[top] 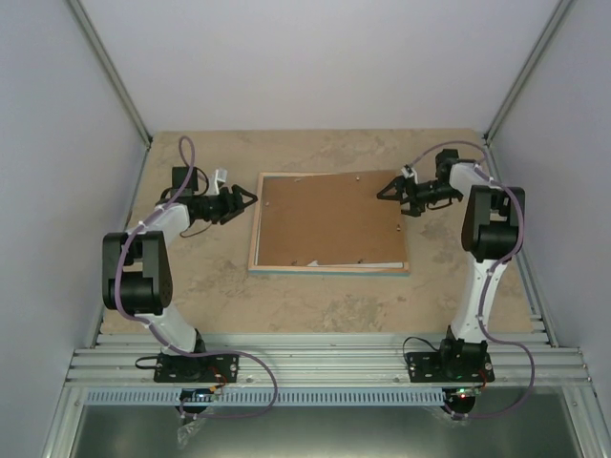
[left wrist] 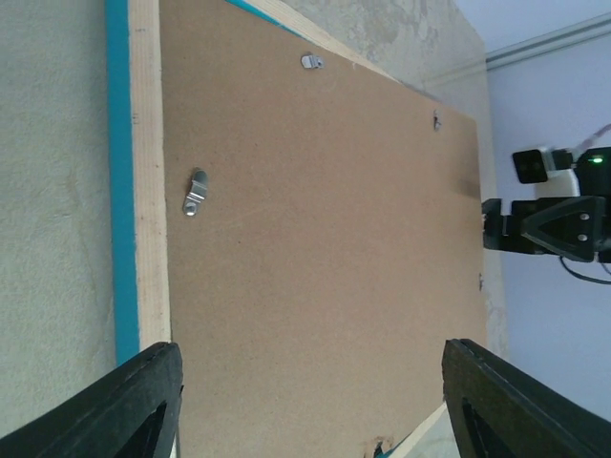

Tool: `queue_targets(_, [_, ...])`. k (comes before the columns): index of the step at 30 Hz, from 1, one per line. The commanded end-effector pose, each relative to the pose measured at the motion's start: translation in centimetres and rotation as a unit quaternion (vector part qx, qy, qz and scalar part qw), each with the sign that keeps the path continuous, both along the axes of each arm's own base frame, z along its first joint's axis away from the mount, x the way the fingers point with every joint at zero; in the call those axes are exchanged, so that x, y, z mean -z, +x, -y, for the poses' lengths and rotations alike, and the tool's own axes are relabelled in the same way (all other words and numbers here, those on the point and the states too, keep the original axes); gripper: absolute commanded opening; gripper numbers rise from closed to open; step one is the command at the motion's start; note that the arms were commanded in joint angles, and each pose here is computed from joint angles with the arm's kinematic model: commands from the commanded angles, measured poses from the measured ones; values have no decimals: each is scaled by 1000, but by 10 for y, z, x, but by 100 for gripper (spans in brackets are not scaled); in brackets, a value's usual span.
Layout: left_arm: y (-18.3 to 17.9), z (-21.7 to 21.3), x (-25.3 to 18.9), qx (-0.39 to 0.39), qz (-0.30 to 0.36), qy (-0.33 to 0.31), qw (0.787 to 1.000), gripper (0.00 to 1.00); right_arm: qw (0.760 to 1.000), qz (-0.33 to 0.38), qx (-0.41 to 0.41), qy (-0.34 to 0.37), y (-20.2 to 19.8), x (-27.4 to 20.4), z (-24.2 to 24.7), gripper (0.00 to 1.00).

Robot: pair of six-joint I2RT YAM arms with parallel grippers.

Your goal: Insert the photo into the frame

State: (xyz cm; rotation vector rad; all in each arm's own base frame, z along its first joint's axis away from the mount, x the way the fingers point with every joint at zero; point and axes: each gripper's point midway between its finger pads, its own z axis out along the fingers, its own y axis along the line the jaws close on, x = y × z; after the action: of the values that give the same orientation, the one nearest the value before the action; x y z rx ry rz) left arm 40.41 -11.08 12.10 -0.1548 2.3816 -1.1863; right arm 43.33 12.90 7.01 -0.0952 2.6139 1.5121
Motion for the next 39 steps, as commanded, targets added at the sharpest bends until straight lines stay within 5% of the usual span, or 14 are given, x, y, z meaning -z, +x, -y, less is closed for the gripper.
queue_targets(1, [7,-8,-12,-14,26,31,999,77,992,30,31,-120,13,-3,25,98])
queue_targets(8, [16,-27,-5,-43,25,98,994,82,976,63,54,-202,13,-2,55,95])
queue_targets(17, [16,-24,30,7,7,119,993,64,964,110,63,-233,12,24,70,47])
queue_targets(25, [10,-14,63,49,-23,108,993,43,972,82,47,-216,0,59,57,27])
queue_targets(39, [-32,17,90,133,-58,115,983,17,967,45,3,-251,-45,96,40,25])
